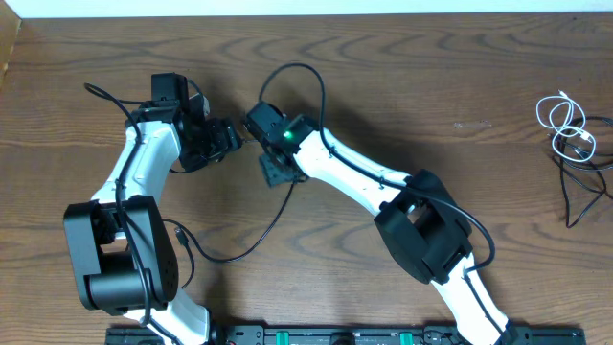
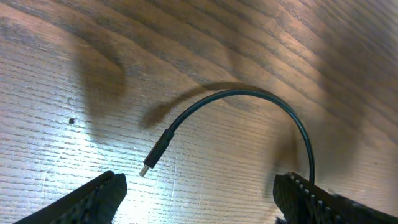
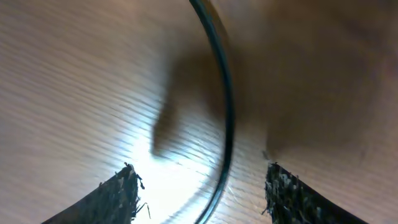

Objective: Untangle cables

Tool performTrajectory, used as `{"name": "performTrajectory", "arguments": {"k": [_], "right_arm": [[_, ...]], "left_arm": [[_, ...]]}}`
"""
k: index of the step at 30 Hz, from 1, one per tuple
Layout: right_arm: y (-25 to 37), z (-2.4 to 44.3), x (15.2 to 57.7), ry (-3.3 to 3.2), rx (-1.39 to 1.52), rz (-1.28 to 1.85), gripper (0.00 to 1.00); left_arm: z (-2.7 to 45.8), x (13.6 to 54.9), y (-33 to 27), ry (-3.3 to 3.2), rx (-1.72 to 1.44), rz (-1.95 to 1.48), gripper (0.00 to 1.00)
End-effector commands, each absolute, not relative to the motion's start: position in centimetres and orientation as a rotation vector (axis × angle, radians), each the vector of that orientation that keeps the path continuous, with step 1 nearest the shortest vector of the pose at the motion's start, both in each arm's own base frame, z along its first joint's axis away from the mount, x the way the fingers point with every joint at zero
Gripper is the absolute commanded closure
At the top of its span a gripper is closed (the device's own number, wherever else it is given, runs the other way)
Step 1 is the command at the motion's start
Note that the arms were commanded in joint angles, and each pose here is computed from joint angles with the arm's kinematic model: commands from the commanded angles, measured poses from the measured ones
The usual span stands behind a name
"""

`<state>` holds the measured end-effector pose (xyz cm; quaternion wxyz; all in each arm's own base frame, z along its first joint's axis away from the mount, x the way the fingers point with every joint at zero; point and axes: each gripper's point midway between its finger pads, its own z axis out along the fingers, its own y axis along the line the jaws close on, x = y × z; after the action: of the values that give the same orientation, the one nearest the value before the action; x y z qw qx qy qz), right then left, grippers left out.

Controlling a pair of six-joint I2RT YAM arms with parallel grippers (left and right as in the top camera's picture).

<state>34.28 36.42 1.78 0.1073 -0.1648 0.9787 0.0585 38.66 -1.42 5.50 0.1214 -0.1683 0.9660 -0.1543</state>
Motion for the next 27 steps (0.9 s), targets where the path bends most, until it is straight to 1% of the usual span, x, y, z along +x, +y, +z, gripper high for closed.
{"name": "performTrajectory", "arguments": {"k": [1,3,4,10,11,16,18,22,27], "right_arm": [[35.4,0.3,33.9,2.906,-0.415,0.128,0.39],[35.4,0.0,33.8,2.91,-0.417,0.126,0.44],[35.4,0.0,33.8,2.909,-0.417,0.127,0.5],[35.0,0.1,34.5,2.902,-0.394,0.131,0.95],[34.7,0.2,34.8,2.905,-0.381,0.128,0.99],[30.7,1.5,37.1,2.933,-0.249,0.097,0.99],[28.1,2.9,38.5,2.934,-0.197,0.085,0.99],[24.7,6.1,40.5,2.895,-0.15,0.089,0.99],[18.6,11.7,43.1,2.768,0.015,-0.02,0.99]], "left_arm": [[5.1,38.4,-1.4,2.832,-0.5,-0.442,0.19],[5.1,38.4,-1.4,2.832,-0.5,-0.442,0.19],[5.1,38.4,-1.4,2.832,-0.5,-0.442,0.19],[5.1,38.4,-1.4,2.832,-0.499,-0.442,0.19],[5.1,38.4,-1.4,2.832,-0.499,-0.442,0.19],[5.1,38.4,-1.4,2.832,-0.5,-0.442,0.18],[5.1,38.4,-1.4,2.832,-0.5,-0.443,0.18],[5.1,38.4,-1.4,2.832,-0.5,-0.443,0.19],[5.1,38.4,-1.4,2.832,-0.5,-0.442,0.19]]}}
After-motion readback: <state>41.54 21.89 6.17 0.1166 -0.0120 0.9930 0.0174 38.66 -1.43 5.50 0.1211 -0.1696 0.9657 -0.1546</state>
